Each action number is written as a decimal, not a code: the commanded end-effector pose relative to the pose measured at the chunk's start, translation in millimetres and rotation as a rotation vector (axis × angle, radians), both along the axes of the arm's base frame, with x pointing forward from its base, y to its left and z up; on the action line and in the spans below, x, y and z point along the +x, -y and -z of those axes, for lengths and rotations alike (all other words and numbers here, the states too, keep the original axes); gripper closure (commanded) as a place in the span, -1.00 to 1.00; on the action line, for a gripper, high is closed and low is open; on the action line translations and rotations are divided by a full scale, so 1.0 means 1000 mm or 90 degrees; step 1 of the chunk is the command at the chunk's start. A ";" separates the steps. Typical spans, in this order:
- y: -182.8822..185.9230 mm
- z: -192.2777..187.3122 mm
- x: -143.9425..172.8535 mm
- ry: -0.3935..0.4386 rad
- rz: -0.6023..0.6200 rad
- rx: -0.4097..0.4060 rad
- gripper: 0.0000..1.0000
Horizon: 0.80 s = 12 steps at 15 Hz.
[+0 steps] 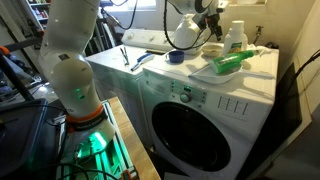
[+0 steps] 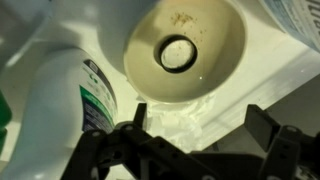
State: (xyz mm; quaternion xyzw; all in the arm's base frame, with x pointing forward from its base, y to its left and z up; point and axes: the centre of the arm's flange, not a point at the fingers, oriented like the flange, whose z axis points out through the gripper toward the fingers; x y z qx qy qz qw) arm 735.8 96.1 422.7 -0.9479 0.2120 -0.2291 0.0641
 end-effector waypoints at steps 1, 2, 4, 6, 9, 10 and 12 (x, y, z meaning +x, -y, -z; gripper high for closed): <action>0.014 0.018 -0.022 -0.082 0.054 0.017 -1.00; 0.022 0.028 -0.021 -0.097 0.057 0.038 -1.00; 0.028 0.041 -0.024 -0.115 0.071 0.051 -1.00; 0.032 0.051 -0.027 -0.132 0.081 0.058 -1.00; 0.037 0.067 -0.030 -0.160 0.104 0.056 -1.00; 0.038 0.071 -0.031 -0.168 0.107 0.061 -0.97; 0.039 0.076 -0.030 -0.171 0.112 0.078 -0.57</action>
